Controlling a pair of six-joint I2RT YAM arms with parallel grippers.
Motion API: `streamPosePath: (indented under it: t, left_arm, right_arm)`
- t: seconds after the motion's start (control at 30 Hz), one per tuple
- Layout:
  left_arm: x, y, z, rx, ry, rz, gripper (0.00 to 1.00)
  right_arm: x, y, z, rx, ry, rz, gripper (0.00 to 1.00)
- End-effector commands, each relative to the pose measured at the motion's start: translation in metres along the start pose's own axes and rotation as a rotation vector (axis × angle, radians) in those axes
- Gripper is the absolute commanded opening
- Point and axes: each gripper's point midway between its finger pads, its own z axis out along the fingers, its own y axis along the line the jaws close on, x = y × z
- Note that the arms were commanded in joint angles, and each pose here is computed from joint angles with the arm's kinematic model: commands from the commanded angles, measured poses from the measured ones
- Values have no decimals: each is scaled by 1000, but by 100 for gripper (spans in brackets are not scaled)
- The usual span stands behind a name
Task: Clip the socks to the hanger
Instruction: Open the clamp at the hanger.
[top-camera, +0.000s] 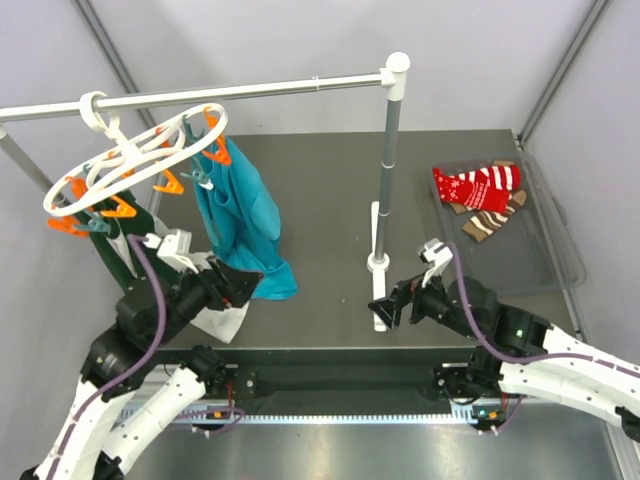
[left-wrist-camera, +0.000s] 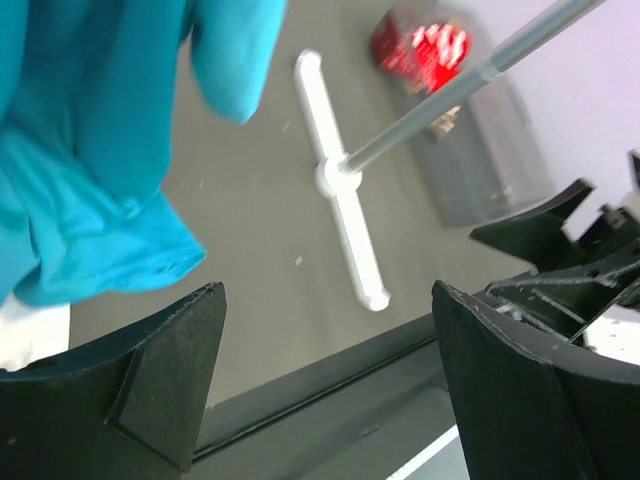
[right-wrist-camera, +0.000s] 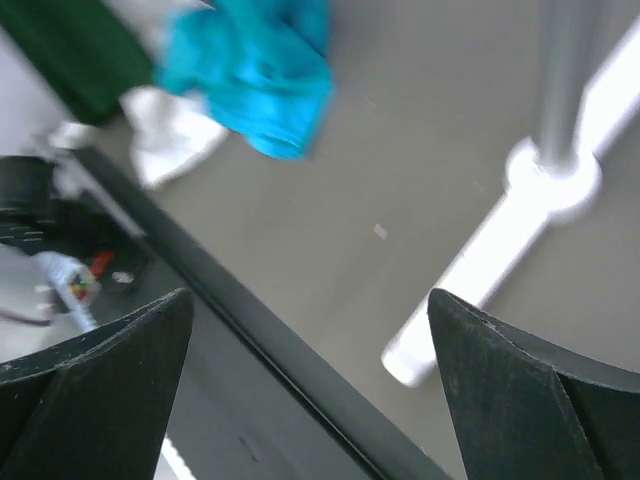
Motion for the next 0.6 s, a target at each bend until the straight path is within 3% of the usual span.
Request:
streamPosePath:
  t: [0.0,0.07,0.17,0.23,0.27,0.4,0.57]
  left_arm:
    - [-40,-30,-27,86,-108,32,87]
    - [-49,-39,-36,119,-135,29,84]
    - [-69,-54,-52,168,-200,23,79]
    - [-81,-63,-62,192,-234,31,77]
    - [-85,-65,-64,196,-243,37,76]
    - [-115,-86,-81,220,-296,68,72]
    - [-160,-111,-98,241,-392,15,69]
  right_arm:
    - [-62,58,-20,-278,-205,-67,100]
    - [-98,81,-33,-359,-305,-91,100]
    - [-137,114,-38,-440,-355,-121,100]
    - [-142,132,-17,-460,-298,-147,100]
    - [-169,147,-24,-484,-340,-160,98]
    - [-199,187,3,-560,-362,-248,91]
    - [-246,229,-1,-683,-527,-382,78]
